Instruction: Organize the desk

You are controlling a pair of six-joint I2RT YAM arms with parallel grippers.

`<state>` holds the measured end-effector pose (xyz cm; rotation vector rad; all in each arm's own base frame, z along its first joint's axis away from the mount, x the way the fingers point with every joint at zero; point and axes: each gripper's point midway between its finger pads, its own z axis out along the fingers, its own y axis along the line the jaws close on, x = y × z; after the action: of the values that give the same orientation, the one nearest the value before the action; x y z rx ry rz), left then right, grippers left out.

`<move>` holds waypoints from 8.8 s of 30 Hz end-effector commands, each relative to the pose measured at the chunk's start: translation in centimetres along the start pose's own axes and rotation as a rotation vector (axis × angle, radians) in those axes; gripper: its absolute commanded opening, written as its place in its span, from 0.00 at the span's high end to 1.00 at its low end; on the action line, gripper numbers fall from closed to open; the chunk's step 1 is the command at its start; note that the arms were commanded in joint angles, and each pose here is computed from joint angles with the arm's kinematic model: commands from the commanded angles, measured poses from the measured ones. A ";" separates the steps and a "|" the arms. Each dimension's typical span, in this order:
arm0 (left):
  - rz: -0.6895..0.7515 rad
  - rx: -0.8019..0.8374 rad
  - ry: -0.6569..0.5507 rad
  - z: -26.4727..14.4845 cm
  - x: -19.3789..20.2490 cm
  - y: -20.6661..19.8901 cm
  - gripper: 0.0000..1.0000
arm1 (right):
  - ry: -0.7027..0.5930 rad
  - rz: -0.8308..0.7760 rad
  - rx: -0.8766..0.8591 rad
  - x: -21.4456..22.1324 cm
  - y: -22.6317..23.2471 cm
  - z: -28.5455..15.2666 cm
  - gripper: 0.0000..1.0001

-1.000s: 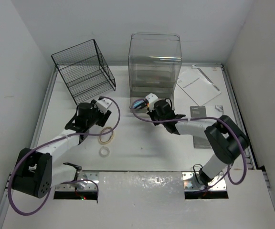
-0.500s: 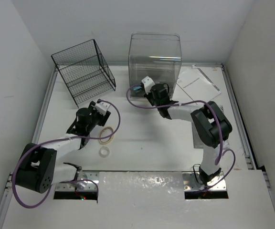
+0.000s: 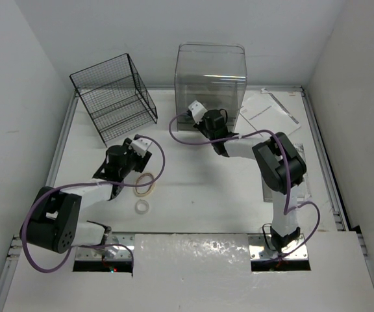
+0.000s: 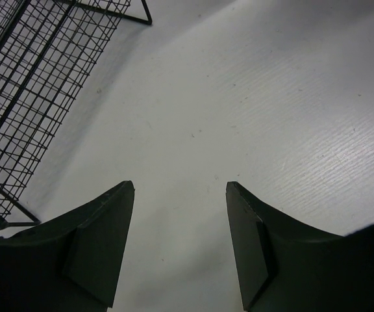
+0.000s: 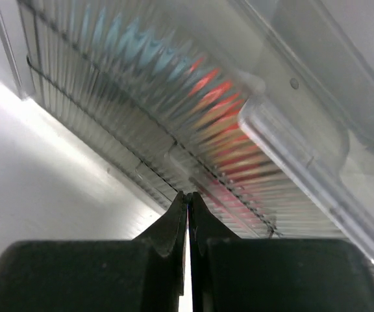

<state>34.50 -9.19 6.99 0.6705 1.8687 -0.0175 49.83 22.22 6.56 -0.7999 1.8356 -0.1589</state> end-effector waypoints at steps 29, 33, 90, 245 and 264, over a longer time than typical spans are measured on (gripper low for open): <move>-0.041 0.015 -0.012 1.4 -1.2 1.3 0.43 | 0.169 -0.825 0.374 0.8 -2.7 0.7 0.53; -0.049 0.016 -0.011 1.4 -1.1 1.4 0.43 | 0.174 -0.842 0.392 1.0 -2.8 0.5 0.61; 0.101 0.625 0.485 -5.3 5.0 -5.5 0.42 | -0.212 0.134 -0.251 0.5 10.9 -23.9 0.02; 0.156 0.356 0.168 0.2 -16.2 -9.4 0.39 | 0.122 0.317 -0.012 9.4 6.1 -25.2 1.00; 0.036 -0.119 0.091 -2.4 -4.3 3.0 0.36 | 0.344 0.245 -0.062 6.3 5.6 -4.4 1.00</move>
<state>32.58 -8.20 9.44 0.7182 2.0672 0.1010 38.96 22.20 -0.33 -0.6492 2.3083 -0.0468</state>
